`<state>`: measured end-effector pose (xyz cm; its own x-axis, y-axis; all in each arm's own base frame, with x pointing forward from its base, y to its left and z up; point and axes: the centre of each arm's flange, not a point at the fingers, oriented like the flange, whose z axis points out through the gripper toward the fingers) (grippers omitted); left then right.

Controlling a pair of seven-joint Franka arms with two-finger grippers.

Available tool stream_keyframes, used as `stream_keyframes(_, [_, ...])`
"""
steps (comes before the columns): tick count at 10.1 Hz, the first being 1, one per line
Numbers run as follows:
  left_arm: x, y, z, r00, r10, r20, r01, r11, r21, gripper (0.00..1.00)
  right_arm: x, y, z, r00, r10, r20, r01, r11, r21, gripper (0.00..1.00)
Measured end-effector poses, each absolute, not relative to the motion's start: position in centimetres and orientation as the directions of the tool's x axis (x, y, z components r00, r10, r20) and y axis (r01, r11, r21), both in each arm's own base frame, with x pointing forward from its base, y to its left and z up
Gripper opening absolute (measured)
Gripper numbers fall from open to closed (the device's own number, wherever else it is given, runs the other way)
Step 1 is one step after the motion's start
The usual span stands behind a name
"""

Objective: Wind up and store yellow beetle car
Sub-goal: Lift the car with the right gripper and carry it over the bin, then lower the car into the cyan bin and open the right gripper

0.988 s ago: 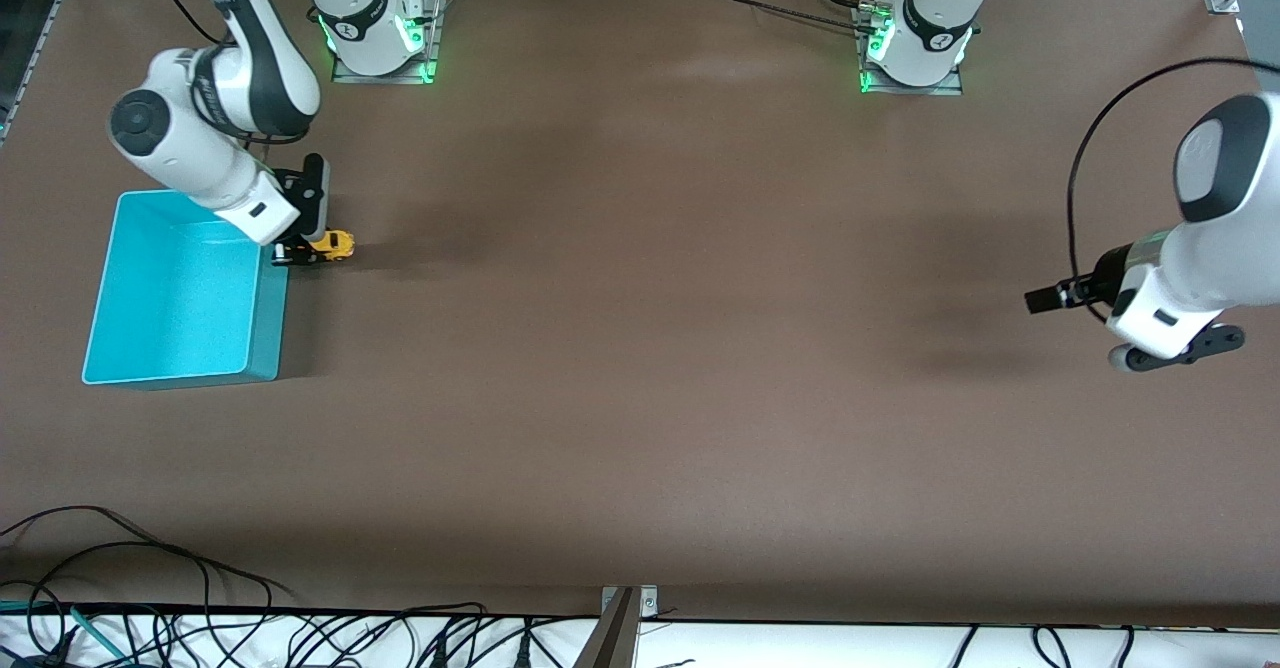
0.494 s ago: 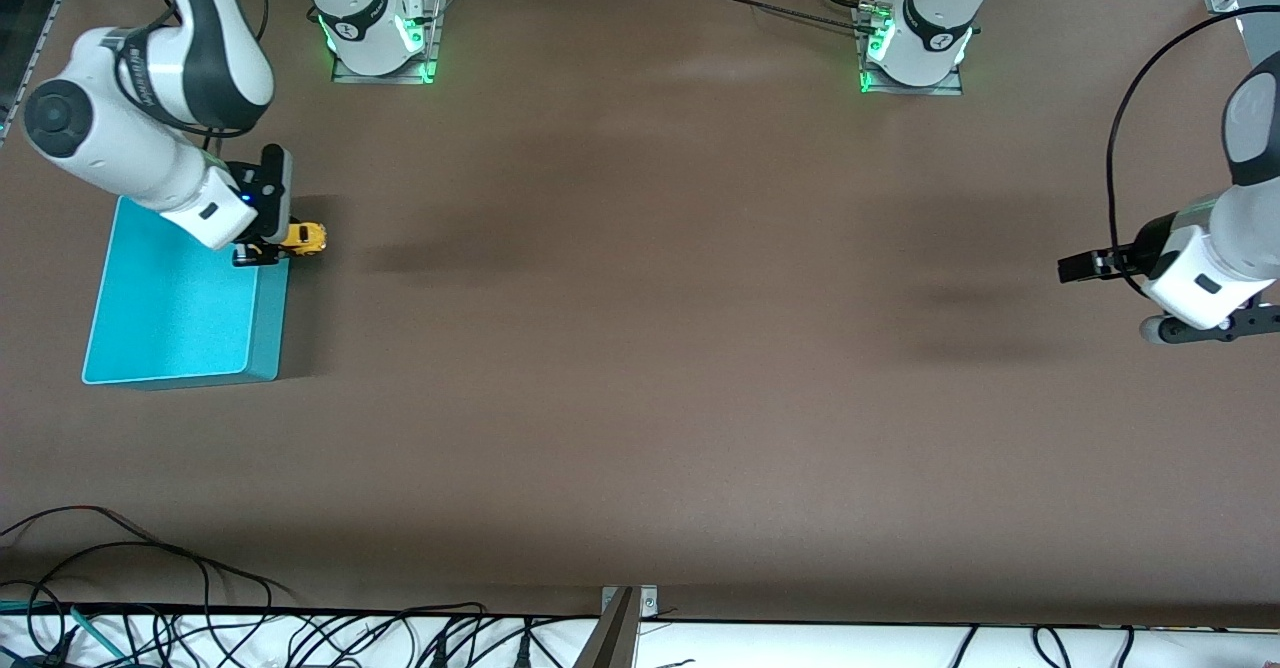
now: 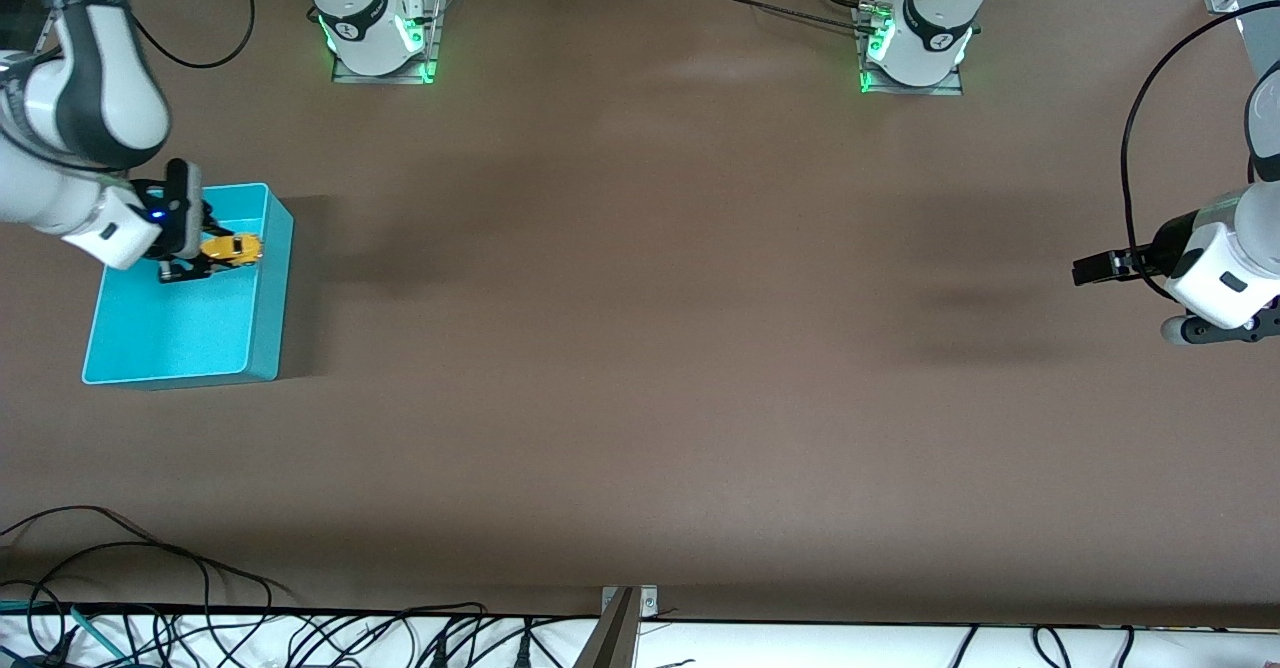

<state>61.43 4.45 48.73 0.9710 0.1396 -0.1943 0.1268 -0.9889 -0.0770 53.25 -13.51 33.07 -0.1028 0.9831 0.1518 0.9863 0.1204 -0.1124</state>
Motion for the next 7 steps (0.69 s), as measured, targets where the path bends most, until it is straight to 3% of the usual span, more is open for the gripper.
stream_keyframes(3, [61.9,3.3,49.3,0.975,0.129,-0.180,0.118,-0.991,-0.070,1.00,53.4,-20.6,30.7,-0.132,0.970,0.202,0.984,0.154,-0.093,0.47])
stream_keyframes(7, [62.0,3.0,49.3,0.975,0.134,-0.179,0.124,-0.990,-0.071,1.00,52.9,-23.6,26.6,-0.116,0.960,0.253,0.981,0.150,-0.121,0.47])
